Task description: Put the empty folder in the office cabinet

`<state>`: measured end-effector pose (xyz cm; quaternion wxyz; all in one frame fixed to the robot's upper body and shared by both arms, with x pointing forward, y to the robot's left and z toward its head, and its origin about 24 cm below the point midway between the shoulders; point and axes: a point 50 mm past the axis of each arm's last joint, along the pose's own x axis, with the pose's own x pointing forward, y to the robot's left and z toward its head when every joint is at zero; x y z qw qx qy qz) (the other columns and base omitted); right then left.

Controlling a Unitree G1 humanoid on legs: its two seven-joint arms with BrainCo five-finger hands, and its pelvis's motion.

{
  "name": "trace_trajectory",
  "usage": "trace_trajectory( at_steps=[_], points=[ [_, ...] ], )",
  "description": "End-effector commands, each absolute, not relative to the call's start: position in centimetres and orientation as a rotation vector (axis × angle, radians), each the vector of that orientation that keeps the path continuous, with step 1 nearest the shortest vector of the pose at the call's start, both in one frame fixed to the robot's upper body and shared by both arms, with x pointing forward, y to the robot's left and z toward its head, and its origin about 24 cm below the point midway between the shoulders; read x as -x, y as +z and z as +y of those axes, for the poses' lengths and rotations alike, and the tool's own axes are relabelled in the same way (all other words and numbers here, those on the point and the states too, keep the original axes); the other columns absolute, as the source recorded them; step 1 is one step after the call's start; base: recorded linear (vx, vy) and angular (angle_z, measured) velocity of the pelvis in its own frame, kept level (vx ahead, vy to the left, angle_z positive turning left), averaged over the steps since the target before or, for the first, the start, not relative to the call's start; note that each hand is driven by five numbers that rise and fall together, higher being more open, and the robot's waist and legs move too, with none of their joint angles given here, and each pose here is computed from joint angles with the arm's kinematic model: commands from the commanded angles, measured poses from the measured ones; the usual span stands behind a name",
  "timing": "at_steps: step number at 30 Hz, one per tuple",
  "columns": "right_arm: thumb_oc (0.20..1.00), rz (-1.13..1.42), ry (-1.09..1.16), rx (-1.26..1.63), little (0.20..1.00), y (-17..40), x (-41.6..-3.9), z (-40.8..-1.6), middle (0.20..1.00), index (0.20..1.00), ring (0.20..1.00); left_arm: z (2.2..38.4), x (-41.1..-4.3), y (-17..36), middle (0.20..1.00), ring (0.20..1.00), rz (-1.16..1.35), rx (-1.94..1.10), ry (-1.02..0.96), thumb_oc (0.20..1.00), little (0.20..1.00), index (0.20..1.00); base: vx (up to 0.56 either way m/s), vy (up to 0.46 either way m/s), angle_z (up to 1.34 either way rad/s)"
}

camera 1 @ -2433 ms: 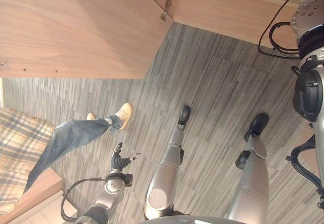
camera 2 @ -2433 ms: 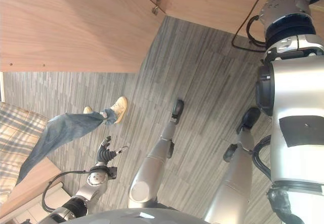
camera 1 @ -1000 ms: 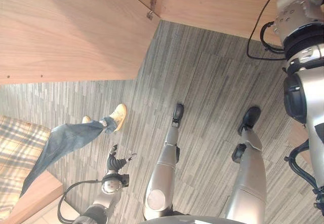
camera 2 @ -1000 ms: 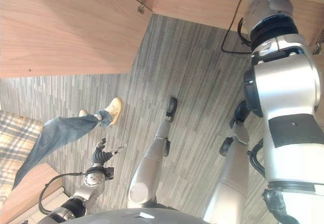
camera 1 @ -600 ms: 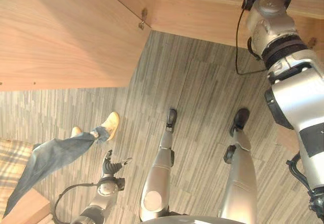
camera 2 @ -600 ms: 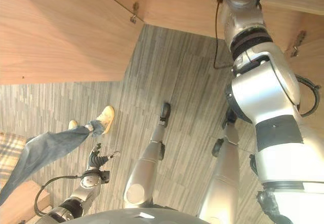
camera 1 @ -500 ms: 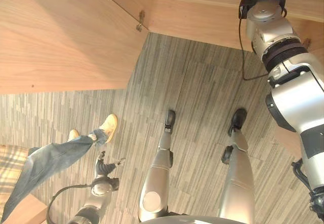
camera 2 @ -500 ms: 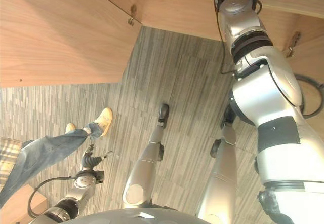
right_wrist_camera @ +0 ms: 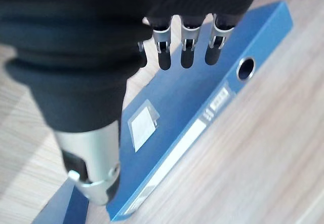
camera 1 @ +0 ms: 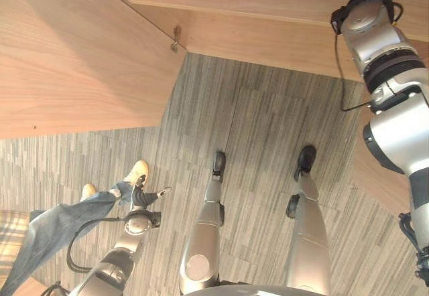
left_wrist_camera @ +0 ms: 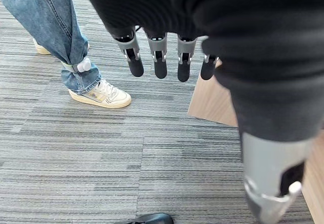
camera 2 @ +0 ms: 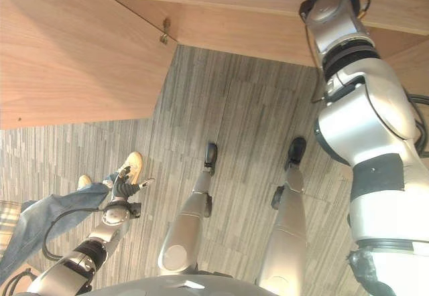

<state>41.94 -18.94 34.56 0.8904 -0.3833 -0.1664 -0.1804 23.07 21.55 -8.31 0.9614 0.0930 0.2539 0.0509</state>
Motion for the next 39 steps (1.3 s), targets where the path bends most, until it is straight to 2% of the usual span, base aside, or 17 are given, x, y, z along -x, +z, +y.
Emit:
trace_trajectory(
  at_steps=[1, 6, 11, 14, 22, 35, 36, 37, 38, 39],
  points=[
    [1.0, -0.484, -0.394, 0.867, 1.0, 37.7, -41.0, -18.3, 1.0, 1.0, 1.0, 23.6, -23.2, -7.6, 1.0, 1.0, 0.5, -0.215, 0.154, 1.0, 1.0, 1.0, 0.0, 0.0, 0.0],
    [1.0, -0.513, -0.324, 0.897, 1.0, 35.5, -41.6, -16.5, 1.0, 1.0, 1.0, 24.0, -23.8, -7.2, 1.0, 1.0, 0.489, -0.216, 0.185, 1.0, 1.0, 1.0, -0.02, 0.01, -0.04],
    [1.0, -0.589, -0.176, 1.013, 1.0, 31.6, -41.9, -11.5, 1.0, 1.0, 1.0, 24.5, -24.9, -6.4, 1.0, 1.0, 0.46, -0.21, 0.244, 1.0, 1.0, 1.0, -0.03, 0.009, -0.07],
    [1.0, -0.601, -0.16, 1.089, 1.0, 30.7, -41.9, -10.4, 1.0, 1.0, 1.0, 24.6, -25.6, -5.9, 1.0, 1.0, 0.439, -0.213, 0.261, 1.0, 1.0, 1.0, -0.02, -0.01, -0.2],
    [1.0, -0.554, -0.233, 1.1, 1.0, 31.1, -42.3, -12.0, 1.0, 1.0, 1.0, 24.4, -25.9, -5.8, 1.0, 1.0, 0.421, -0.21, 0.268, 1.0, 1.0, 1.0, 0.0, -0.006, -0.06],
    [1.0, -0.433, -0.437, 1.268, 1.0, 34.3, -41.8, -18.8, 1.0, 1.0, 1.0, 24.1, -24.9, -6.7, 1.0, 1.0, 0.465, -0.218, 0.236, 1.0, 1.0, 1.0, 0.03, -0.032, -0.02],
    [0.62, -0.427, -0.443, 1.277, 0.62, 34.5, -41.7, -19.1, 0.62, 0.62, 0.62, 24.3, -24.9, -6.7, 1.0, 1.0, 0.465, -0.218, 0.239, 1.0, 1.0, 1.0, 0.04, -0.033, 0.04],
    [0.426, -0.422, -0.451, 1.289, 0.426, 34.6, -41.7, -19.4, 0.426, 0.426, 0.426, 24.2, -24.9, -6.7, 1.0, 1.0, 0.466, -0.22, 0.236, 1.0, 1.0, 1.0, 0.03, -0.022, 0.04],
    [0.426, -0.422, -0.451, 1.289, 0.426, 34.6, -41.7, -19.4, 0.426, 0.426, 0.426, 24.2, -24.9, -6.7, 1.0, 1.0, 0.466, -0.22, 0.236, 1.0, 1.0, 1.0, 0.02, -0.012, 0.03],
    [0.2, -0.42, -0.461, 1.302, 0.2, 34.8, -41.6, -19.6, 0.2, 0.2, 0.2, 24.2, -24.8, -6.8, 1.0, 1.0, 0.467, -0.22, 0.233, 1.0, 1.0, 1.0, 0.0, 0.0, 0.0]
  ],
)
